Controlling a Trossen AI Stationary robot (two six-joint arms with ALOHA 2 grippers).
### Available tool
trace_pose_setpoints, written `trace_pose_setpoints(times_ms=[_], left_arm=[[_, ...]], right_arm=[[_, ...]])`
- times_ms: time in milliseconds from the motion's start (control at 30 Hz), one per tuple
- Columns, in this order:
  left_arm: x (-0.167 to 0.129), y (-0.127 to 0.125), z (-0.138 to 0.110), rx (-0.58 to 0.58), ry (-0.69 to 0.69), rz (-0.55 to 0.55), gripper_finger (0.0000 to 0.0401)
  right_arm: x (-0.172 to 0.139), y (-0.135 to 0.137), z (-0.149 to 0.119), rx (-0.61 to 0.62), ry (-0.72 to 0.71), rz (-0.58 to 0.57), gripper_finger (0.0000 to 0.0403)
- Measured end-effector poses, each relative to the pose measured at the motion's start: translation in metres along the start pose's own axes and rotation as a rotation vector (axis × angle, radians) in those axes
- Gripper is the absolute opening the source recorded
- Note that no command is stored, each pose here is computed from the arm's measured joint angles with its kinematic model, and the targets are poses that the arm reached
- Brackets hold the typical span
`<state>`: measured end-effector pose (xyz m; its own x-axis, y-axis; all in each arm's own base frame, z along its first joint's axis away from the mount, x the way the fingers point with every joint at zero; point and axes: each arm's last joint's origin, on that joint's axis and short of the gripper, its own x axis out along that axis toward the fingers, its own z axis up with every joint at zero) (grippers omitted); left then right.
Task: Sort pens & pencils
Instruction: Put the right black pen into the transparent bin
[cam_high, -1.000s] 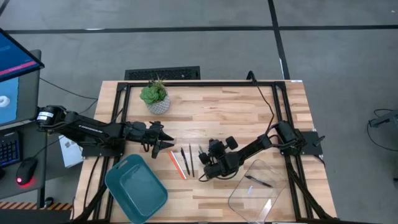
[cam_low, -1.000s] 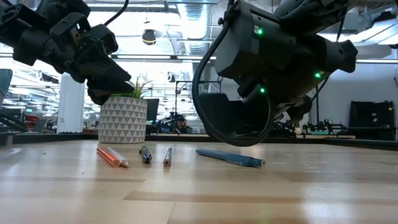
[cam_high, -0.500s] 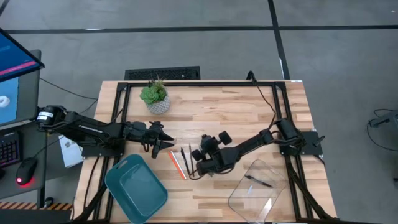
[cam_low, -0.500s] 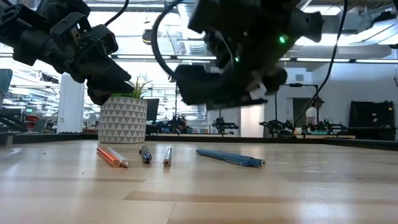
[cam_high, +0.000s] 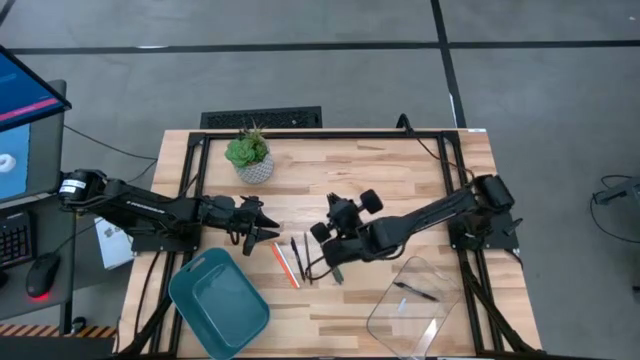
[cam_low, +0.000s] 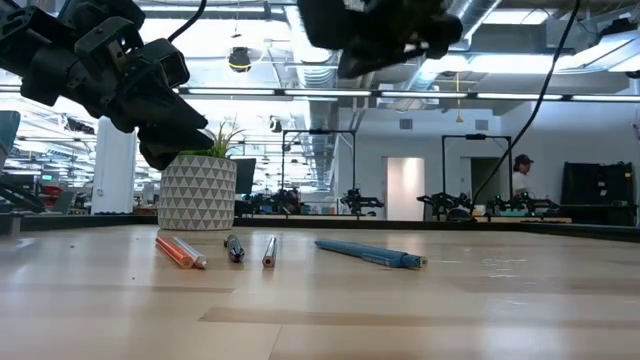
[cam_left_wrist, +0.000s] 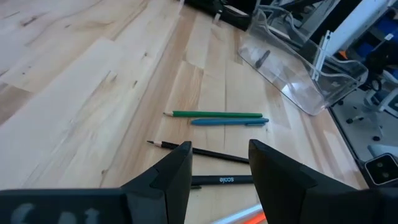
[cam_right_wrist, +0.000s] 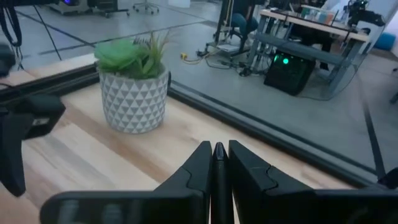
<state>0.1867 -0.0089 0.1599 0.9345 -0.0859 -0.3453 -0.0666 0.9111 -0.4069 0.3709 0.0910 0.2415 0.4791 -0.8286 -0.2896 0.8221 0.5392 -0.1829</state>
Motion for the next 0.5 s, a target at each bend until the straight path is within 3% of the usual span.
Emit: trace_pose_setpoints(times_ms=[200,500], left_arm=[[0.000,0.000,0.000,0.000,-0.002,-0.001,0.0149],[0.000,0.000,0.000,0.000,-0.002,0.000,0.0149]], right_arm=[[-0.004,-0.012,0.017,-0.013,-0.013,0.006,0.0066],[-0.004,-0.009,0.018,0.000,-0.002,0.043,0.0066]])
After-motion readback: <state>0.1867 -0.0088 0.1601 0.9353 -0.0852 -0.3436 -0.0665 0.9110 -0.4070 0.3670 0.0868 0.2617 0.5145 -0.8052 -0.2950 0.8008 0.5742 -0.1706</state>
